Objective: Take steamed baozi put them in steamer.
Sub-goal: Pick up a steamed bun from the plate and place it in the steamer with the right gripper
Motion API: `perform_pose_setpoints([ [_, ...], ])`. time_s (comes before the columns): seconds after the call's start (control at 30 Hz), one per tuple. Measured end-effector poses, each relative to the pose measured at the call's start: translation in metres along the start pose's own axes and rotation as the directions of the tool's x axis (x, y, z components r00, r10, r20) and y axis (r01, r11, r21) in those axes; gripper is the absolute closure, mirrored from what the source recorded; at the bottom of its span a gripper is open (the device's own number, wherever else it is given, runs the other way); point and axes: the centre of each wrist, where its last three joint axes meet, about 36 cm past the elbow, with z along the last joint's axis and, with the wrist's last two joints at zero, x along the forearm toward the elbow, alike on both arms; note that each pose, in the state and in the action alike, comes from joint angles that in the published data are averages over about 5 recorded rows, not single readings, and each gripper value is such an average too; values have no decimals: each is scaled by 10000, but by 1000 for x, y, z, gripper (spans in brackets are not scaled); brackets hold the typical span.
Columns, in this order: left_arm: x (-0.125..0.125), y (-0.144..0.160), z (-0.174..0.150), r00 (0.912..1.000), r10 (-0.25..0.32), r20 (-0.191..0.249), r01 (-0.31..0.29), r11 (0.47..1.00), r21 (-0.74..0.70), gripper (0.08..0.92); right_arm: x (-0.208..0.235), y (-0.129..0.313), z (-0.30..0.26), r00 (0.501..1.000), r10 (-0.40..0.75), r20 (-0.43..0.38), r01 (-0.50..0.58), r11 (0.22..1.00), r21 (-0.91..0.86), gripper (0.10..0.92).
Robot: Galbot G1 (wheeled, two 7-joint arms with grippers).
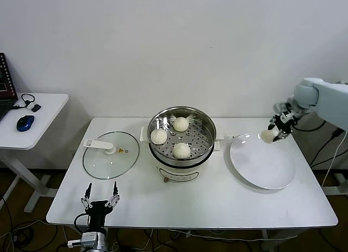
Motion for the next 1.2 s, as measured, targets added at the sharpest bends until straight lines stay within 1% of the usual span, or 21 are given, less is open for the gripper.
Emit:
perform_pose_setpoints([
  [0.13, -2, 2, -2, 10000, 39, 56, -39, 10000, -57, 177, 35, -3, -38, 9988, 294, 404, -300, 9995, 139, 505],
  [0.27, -4, 4, -5, 9999, 73, 121, -71, 9999, -111, 177, 59, -3, -79, 9947, 480, 912, -496, 9987, 150, 505],
  [0.4, -5, 6, -6, 9999, 86, 145, -84, 9998, -156, 177, 74, -6, -115, 9893, 618, 1323, -625, 9980, 9, 505],
  [0.53, -5, 8, -6, 9998, 104, 142, -102, 9998, -194, 177, 80, -12, -148, 9848, 715, 1580, -700, 9974, -150, 505],
  [0.7, -6, 11, -7, 9999, 89, 138, -86, 9997, -216, 177, 75, -24, -185, 9820, 769, 1724, -745, 9970, -207, 505],
  [0.9, -8, 14, -6, 9999, 13, 123, -11, 9998, -207, 177, 56, -39, -219, 9808, 775, 1787, -753, 9970, -192, 502],
  [1.2, -10, 17, -3, 9999, -91, 53, 92, 9998, -167, 177, 18, -48, -247, 9805, 575, 1877, -559, 9983, -141, 496],
])
